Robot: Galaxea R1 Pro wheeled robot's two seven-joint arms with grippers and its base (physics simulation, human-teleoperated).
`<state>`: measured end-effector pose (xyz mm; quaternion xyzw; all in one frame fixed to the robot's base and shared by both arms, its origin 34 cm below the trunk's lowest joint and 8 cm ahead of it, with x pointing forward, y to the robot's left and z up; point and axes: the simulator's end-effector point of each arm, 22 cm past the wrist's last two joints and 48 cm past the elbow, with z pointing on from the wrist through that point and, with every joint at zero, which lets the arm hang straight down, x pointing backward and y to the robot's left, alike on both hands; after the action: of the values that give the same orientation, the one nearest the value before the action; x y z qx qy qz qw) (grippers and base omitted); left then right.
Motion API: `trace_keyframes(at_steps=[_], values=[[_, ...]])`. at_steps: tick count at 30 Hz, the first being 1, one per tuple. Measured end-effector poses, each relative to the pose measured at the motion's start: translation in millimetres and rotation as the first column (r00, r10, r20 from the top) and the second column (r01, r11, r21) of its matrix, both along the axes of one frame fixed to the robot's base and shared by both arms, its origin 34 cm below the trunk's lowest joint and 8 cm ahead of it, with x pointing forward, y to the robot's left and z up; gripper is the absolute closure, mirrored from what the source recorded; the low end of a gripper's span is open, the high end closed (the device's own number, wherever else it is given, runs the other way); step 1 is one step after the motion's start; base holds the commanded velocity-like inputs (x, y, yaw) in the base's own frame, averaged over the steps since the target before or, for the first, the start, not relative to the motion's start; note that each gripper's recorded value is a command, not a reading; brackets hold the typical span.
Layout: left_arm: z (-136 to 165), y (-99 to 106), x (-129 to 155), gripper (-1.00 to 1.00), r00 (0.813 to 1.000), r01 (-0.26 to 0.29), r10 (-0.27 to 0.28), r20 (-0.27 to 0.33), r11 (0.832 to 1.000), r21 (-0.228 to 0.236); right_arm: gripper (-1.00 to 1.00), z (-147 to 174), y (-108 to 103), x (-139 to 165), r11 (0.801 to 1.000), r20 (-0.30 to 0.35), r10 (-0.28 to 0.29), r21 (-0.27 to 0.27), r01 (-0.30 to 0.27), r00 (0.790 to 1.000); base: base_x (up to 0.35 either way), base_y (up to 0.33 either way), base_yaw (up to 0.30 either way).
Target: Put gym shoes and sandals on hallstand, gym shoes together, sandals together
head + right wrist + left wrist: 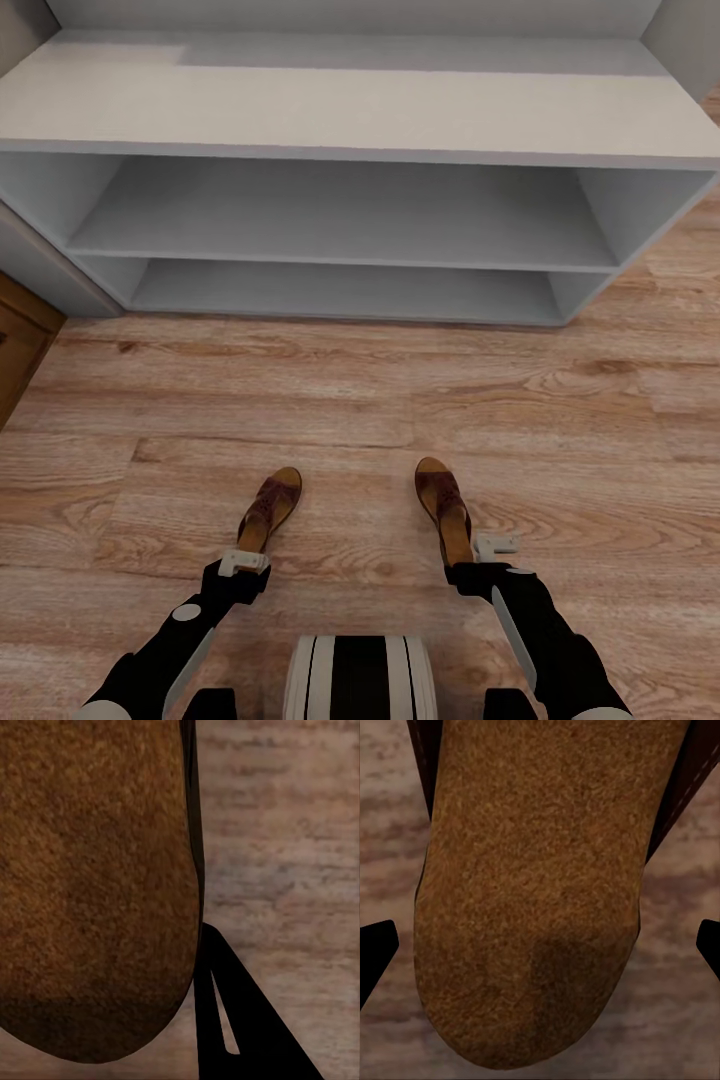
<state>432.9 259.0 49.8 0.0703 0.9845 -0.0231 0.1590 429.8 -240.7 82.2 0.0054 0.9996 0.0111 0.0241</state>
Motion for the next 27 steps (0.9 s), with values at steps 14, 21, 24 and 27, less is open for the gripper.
trace_keyframes(at_steps=[14, 21, 24, 27], values=[[-0.4, 0.0, -0.5, -1.00, 1.000, -0.001, 0.001, -0.001, 1.000, 0.000, 1.00, -0.4, -0.1, -0.5, 1.000, -0.001, -0.001, 0.000, 0.001, 1.000, 0.003, 0.000, 0.000], [-0.4, -0.3, -0.5, -1.00, 1.000, -0.001, 0.001, -0.001, 1.000, 0.000, 1.00, -0.4, -0.1, -0.5, 1.000, -0.001, -0.001, 0.000, 0.001, 1.000, 0.008, 0.000, 0.000], [-0.4, 0.2, -0.5, -1.00, 1.000, -0.001, 0.001, -0.001, 1.000, 0.001, 1.00, -0.4, -0.1, -0.4, 1.000, -0.001, -0.001, 0.000, 0.001, 1.000, 0.000, 0.000, 0.000], [-0.5, 0.6, -0.7, 1.00, 1.000, -0.002, 0.002, -0.002, 1.000, 0.001, 1.00, -0.4, -0.1, -0.4, 1.000, -0.001, -0.001, 0.000, 0.001, 1.000, 0.000, 0.000, 0.000]])
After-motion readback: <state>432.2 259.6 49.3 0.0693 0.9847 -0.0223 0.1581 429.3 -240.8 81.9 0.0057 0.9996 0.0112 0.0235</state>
